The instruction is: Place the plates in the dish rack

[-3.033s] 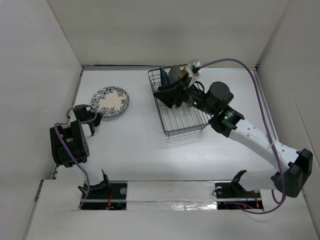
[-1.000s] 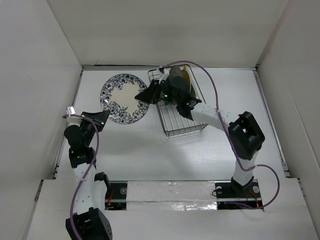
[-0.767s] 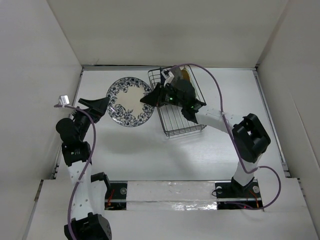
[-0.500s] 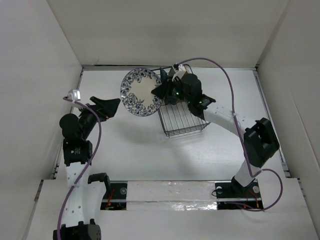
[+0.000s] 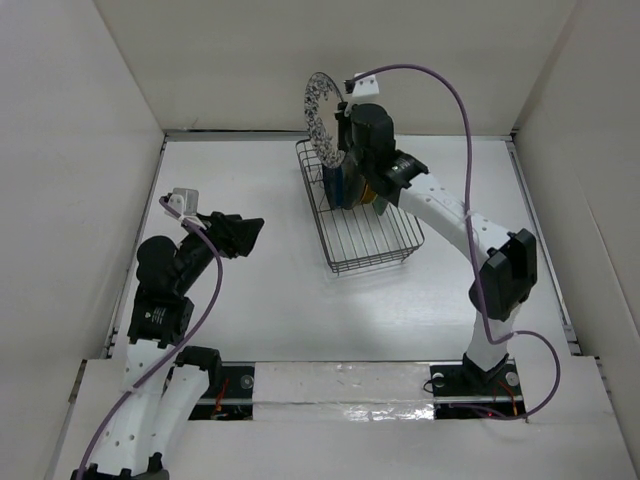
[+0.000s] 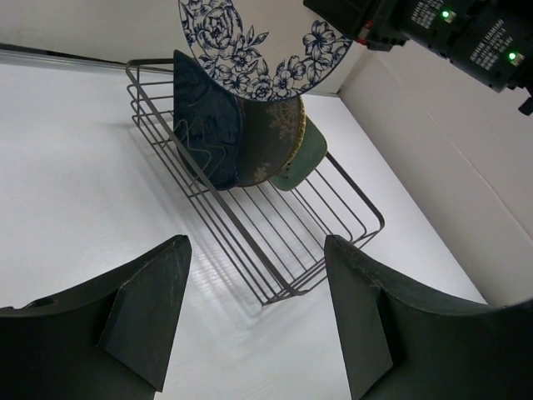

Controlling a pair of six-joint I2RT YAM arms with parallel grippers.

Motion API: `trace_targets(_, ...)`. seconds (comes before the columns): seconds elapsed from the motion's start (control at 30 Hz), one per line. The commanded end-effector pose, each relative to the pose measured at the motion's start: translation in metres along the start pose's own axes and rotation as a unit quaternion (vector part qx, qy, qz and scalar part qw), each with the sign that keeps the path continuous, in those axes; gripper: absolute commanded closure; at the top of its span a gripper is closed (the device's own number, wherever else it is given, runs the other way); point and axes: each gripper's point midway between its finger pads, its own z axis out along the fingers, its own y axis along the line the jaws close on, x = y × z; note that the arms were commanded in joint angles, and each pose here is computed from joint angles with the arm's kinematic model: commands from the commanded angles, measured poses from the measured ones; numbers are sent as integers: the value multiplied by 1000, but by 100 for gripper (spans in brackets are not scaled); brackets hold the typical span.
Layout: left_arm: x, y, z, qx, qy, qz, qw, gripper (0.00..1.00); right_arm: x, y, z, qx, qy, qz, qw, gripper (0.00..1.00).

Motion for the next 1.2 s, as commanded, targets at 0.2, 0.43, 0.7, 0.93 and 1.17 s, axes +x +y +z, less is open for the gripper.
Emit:
trace_targets(0.2,-8,-4,-8,-12,-15,44,999,38,-36,21,1,80,-56,-140,985,100)
trace_targets(0.43,-10,-3,-10,-18,-20,46,999,38,-3,28,8,109,-28,-177,978,100)
trace_targets(0.7,-10,-2,-11,-20,-20,46,999,38,11,24,-5,189,-29,-172,966,100)
trace_targets(0.93,-9,0,-9,-23,-18,45,999,38,3,10,-16,228,-42,-141,963,100)
trace_targets(1.17,-9,1,-9,-27,-19,46,998,38,33,17,0,184,-8,-130,974,100)
